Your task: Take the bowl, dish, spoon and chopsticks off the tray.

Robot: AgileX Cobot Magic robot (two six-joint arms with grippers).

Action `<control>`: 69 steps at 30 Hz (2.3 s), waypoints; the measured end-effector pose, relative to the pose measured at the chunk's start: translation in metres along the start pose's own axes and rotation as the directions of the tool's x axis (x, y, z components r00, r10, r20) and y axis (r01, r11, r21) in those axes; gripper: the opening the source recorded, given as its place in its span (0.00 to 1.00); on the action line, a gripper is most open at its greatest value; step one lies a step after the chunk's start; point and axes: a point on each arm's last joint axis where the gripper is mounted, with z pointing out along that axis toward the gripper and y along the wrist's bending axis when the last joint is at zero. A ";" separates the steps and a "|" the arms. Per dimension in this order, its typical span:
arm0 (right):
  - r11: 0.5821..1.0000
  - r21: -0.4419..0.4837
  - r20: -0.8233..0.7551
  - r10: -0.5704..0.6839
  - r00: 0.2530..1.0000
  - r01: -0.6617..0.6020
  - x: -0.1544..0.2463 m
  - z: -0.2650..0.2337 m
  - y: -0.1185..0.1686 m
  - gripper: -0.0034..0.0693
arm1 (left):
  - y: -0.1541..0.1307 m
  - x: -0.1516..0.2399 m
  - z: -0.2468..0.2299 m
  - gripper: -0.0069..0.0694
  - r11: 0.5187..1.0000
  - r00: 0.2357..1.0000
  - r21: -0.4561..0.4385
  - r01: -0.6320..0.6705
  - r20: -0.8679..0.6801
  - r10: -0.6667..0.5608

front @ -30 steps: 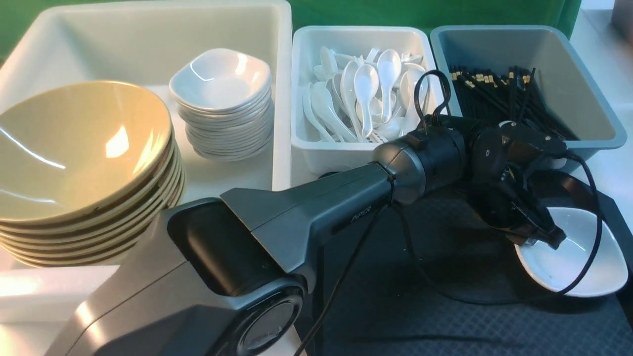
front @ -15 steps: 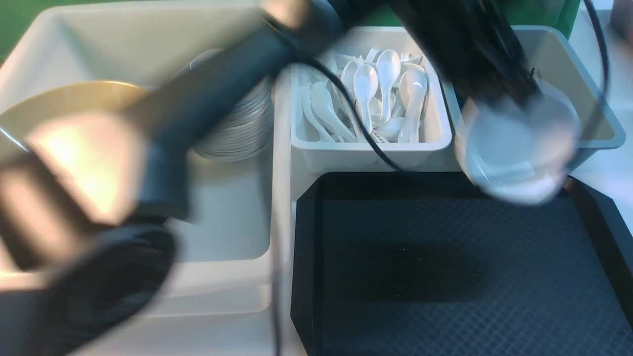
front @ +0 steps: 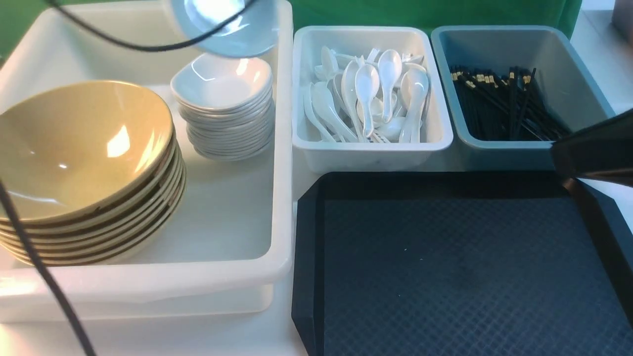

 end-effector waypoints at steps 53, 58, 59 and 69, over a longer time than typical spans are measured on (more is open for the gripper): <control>0.995 0.095 0.156 -0.049 0.987 0.034 -0.020 -0.009 -0.006 0.11 | -0.055 0.081 -0.165 0.08 0.979 0.977 -0.133 -0.154 0.129 0.171; 0.989 0.114 0.173 -0.109 0.979 0.090 -0.012 -0.013 -0.004 0.11 | -0.059 0.159 -0.182 0.08 0.974 0.978 -0.183 -0.134 0.134 0.160; 0.988 0.122 0.191 -0.116 0.975 0.094 -0.007 -0.016 -0.003 0.11 | -0.061 0.186 -0.184 0.08 0.974 0.974 -0.188 -0.129 0.161 0.160; 0.963 0.262 0.515 -0.191 0.836 0.059 0.056 -0.056 0.012 0.11 | -0.067 0.347 -0.168 0.08 0.972 0.896 -0.233 -0.011 0.429 0.113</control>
